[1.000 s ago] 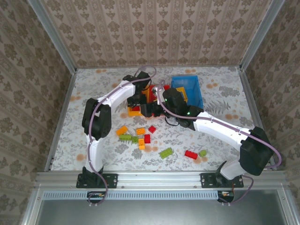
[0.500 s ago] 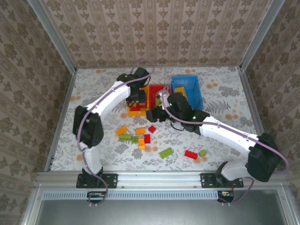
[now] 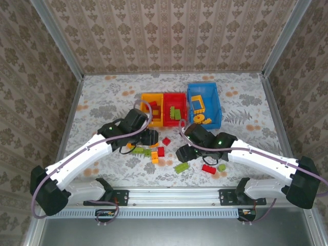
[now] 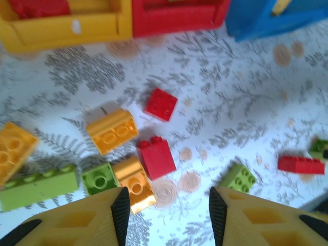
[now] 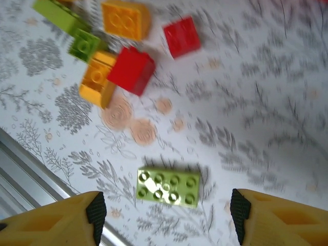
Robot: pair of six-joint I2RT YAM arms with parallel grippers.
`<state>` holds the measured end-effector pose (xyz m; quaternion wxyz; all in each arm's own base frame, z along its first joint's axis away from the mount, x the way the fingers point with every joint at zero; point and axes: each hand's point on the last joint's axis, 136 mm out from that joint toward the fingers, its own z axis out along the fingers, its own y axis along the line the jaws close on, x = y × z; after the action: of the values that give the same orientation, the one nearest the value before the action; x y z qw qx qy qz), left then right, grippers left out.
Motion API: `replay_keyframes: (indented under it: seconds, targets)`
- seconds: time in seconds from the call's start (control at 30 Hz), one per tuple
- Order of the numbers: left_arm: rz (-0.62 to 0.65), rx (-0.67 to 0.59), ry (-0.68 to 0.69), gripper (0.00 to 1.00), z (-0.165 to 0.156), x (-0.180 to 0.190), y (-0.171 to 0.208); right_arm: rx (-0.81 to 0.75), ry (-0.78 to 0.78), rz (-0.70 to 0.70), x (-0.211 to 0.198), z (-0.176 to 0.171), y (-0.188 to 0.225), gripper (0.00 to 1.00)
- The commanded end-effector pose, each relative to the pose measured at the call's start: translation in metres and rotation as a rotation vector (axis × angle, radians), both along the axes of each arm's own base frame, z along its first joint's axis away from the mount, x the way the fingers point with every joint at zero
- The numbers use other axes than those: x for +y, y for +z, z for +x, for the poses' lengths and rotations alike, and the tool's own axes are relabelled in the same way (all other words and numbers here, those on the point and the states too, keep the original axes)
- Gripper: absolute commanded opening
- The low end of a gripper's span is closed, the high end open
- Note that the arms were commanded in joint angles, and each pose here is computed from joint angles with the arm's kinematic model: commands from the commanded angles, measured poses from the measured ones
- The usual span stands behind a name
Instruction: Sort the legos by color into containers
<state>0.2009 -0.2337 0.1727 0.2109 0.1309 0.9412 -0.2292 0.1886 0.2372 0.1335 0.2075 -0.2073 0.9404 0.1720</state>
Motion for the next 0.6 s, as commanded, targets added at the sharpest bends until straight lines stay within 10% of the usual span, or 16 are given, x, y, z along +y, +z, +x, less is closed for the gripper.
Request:
replay_keyframes:
  seconds: [0.0,0.23,0.57]
  targets:
    - [-0.071,-0.04,-0.118,0.47,-0.015,-0.02,0.01,0.148,-0.168,0.004,-0.014,-0.017,-0.014,0.65]
    - [-0.031,-0.106,-0.251,0.49,-0.034,-0.025,0.009,0.348,-0.396,-0.129,-0.01,-0.018,-0.052,0.64]
    - [-0.087,-0.167,-0.333,0.54,-0.062,-0.007,0.026,0.482,-0.949,0.136,0.015,-0.014,-0.076,0.7]
